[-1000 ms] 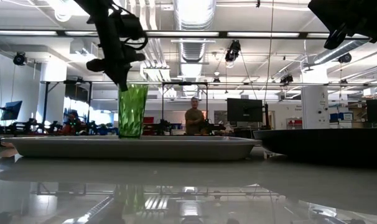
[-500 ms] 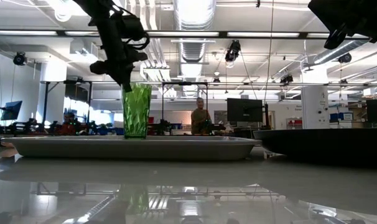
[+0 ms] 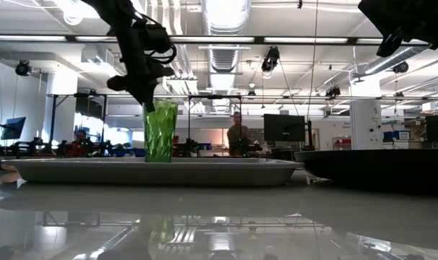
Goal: Pick and place plate/cup/fork/spoon on tray
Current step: Put the green cup on the gray serving tray, then put the black plate on the gray serving tray to the left of the green cup
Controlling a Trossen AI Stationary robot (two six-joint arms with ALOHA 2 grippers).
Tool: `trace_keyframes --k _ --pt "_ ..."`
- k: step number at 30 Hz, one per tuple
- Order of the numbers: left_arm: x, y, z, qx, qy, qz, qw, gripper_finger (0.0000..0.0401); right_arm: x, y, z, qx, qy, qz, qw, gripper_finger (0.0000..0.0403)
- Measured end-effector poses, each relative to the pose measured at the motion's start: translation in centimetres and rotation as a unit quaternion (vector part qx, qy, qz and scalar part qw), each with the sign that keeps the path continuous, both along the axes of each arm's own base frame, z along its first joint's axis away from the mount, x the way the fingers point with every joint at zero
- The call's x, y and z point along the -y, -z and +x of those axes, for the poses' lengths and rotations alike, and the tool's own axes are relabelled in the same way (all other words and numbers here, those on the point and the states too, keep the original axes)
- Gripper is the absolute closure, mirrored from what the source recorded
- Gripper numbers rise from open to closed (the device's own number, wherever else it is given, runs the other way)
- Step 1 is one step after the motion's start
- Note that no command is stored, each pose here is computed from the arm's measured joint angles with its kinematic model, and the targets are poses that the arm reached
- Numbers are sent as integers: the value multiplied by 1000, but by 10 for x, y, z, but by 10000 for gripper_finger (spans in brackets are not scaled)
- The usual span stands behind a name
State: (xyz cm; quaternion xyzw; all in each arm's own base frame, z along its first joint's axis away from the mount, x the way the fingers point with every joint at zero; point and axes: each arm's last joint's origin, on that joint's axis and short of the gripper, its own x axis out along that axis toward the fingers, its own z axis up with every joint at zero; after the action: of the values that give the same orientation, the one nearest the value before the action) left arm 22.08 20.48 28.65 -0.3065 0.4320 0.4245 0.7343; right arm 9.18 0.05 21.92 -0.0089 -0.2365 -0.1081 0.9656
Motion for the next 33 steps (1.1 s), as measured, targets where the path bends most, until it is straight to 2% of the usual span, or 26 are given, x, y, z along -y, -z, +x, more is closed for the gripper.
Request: trace_keyframes --k 5,14,19,25,28,33 --pt "0 0 0 0 -1 4 1000 394 0 0 0 0 0 0 1000 394" --pt "1 0 -1 -2 -1 2 1000 326 0 0 0 -2 -1 1 1000 394" --pt "4 -8 -5 3 10 15 1000 309 0 0 0 -2 -1 1 1000 394" --pt "15 -27 -15 26 28 42 998 307 0 1 0 -1 -6 10 1000 394" --pt "26 -41 -20 42 48 63 996 307 0 1 1 2 -19 34 999 394" --pt "56 -66 -22 103 89 116 984 307 -3 2 3 5 -91 72 993 394"
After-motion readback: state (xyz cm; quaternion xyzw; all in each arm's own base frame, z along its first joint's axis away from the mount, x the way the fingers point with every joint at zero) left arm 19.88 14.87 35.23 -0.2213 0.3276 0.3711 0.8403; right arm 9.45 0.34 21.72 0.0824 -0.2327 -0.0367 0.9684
